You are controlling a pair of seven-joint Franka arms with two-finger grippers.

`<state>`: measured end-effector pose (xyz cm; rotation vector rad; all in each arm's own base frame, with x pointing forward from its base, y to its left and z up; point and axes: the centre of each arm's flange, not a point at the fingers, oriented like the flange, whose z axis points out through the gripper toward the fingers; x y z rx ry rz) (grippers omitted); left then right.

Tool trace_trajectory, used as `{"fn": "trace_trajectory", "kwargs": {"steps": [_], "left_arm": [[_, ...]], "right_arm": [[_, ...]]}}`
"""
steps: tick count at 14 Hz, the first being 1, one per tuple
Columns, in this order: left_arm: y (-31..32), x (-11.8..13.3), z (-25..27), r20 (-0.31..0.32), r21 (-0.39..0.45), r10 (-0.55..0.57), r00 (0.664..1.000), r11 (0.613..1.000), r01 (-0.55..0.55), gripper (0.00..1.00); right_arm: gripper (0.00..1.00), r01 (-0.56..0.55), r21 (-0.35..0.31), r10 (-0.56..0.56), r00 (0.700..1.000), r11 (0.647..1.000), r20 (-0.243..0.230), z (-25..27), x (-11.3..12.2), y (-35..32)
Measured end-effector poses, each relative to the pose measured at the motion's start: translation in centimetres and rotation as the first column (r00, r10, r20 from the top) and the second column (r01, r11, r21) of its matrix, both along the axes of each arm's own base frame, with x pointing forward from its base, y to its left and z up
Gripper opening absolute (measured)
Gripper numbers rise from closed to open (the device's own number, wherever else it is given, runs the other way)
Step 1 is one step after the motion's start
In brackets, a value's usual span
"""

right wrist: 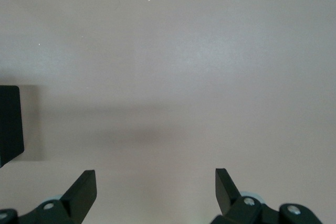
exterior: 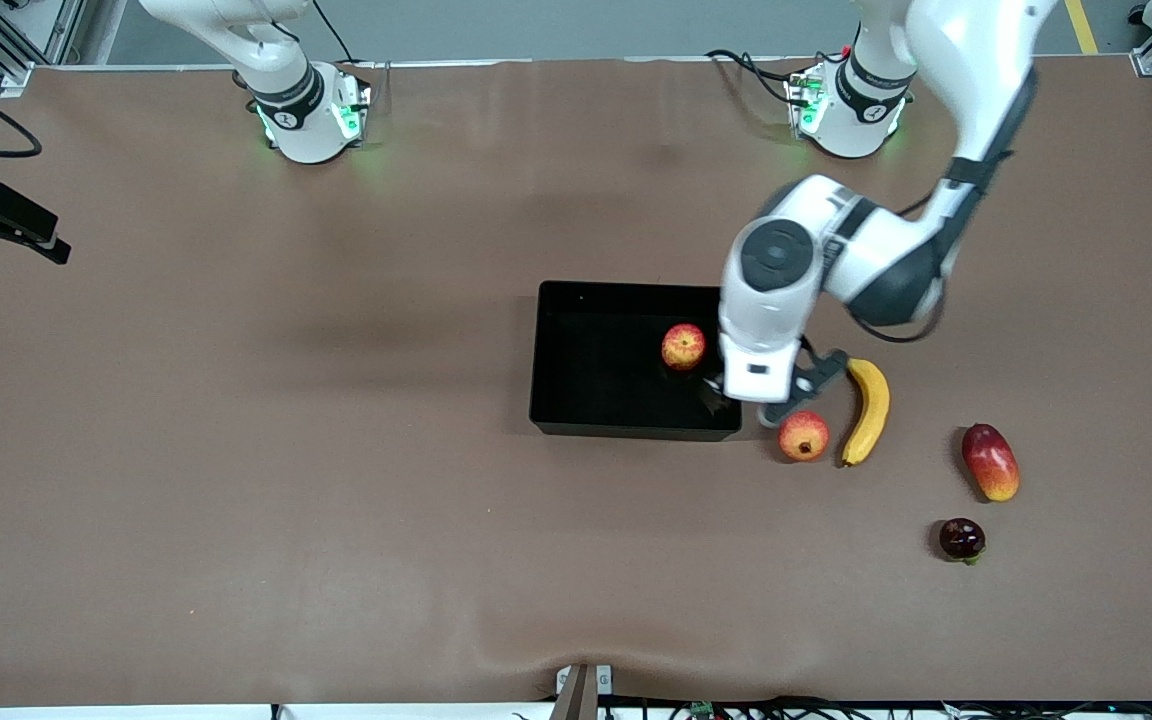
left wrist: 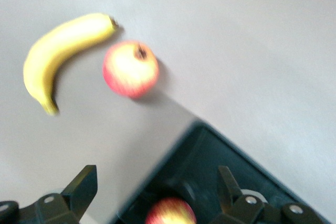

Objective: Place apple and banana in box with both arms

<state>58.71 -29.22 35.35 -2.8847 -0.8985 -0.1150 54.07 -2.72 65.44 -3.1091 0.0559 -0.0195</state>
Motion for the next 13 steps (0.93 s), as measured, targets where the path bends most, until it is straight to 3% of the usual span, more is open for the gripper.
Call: {"fn": "trace_trajectory", "kwargs": {"steps": [3,6,10,13], "left_arm": [[5.9,2.5,0.5,-0.020,0.009,-0.075,0.997,0.997,0.075,1.00],[12.5,3.9,-0.5,-0.081,0.018,-0.166,0.983,0.986,0.168,1.00],[21.6,3.8,-5.6,-0.194,-0.024,-0.266,0.944,0.964,0.266,1.00],[22.8,3.3,-10.0,-0.183,-0.077,-0.303,0.935,0.953,0.294,1.00]], "right_arm": [[1.00,-0.005,0.000,0.005,1.000,1.000,-0.001,0.0,0.0,0.0],[1.00,-0.008,0.000,0.008,1.000,1.000,-0.004,-0.3,0.0,0.0],[1.00,-0.017,-0.001,0.017,1.000,1.000,-0.001,-0.5,0.1,-0.3],[1.00,-0.019,-0.001,0.019,1.000,1.000,-0.002,-0.6,0.1,-0.3]]}}
